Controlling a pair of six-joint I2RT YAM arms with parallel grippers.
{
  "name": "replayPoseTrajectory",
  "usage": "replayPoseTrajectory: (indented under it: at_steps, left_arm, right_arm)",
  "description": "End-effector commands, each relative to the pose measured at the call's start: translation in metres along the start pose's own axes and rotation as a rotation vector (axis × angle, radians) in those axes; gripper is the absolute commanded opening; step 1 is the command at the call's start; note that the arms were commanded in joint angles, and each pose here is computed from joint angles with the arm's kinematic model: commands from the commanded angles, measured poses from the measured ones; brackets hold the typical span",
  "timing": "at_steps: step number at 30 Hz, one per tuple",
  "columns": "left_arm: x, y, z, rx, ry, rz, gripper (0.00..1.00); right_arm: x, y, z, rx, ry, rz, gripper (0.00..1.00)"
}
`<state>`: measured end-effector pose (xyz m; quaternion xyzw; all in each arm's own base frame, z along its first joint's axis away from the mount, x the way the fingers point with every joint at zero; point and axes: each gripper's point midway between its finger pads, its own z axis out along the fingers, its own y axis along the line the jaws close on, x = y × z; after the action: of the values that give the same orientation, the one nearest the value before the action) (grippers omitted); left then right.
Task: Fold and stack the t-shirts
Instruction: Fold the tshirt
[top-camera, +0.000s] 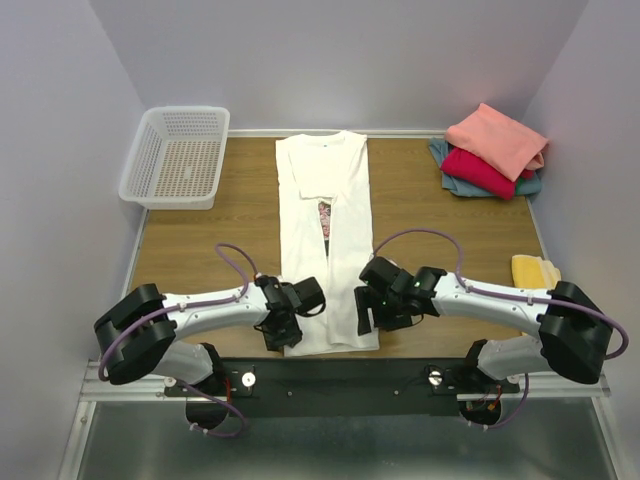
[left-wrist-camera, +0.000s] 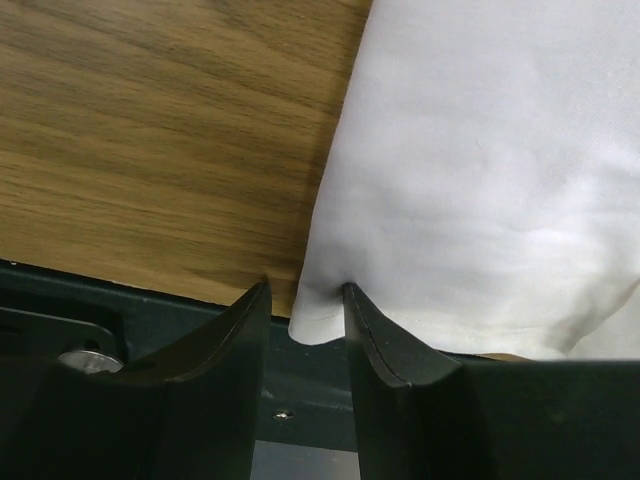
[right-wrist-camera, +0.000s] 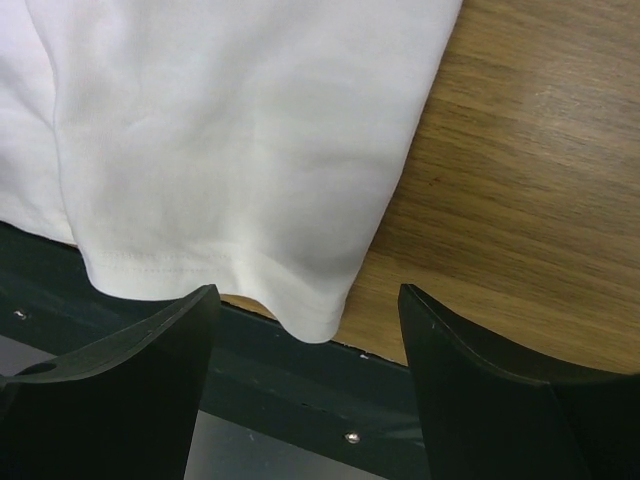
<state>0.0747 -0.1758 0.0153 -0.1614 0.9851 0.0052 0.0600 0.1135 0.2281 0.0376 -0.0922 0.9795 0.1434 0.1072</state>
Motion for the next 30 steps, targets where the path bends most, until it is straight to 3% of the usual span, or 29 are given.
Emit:
replayPoseTrajectory:
  at_steps: [1, 8, 16, 20, 30]
  left_arm:
    - [0.005, -0.01, 0.012, 0.018, 0.017, 0.033, 0.44]
    - [0.01, -0.003, 0.018, 0.007, 0.038, 0.027, 0.41]
    - [0.018, 0.004, 0.019, 0.018, 0.069, 0.009, 0.39]
    - [0.02, 0.006, 0.021, 0.01, 0.073, 0.013, 0.34]
    - [0.023, 0.006, 0.021, 0.015, 0.079, 0.022, 0.32]
  right_arm:
    - [0.01, 0.005, 0.004, -0.025, 0.036, -0.031, 0.78]
    - [0.031, -0.001, 0.009, -0.007, 0.089, -0.028, 0.62]
    - [0.045, -0.015, 0.014, 0.032, 0.11, 0.004, 0.56]
    - [0.044, -0.019, 0.017, 0.057, 0.107, 0.017, 0.48]
    - [0.023, -0.013, 0.004, 0.053, 0.01, 0.025, 0.52]
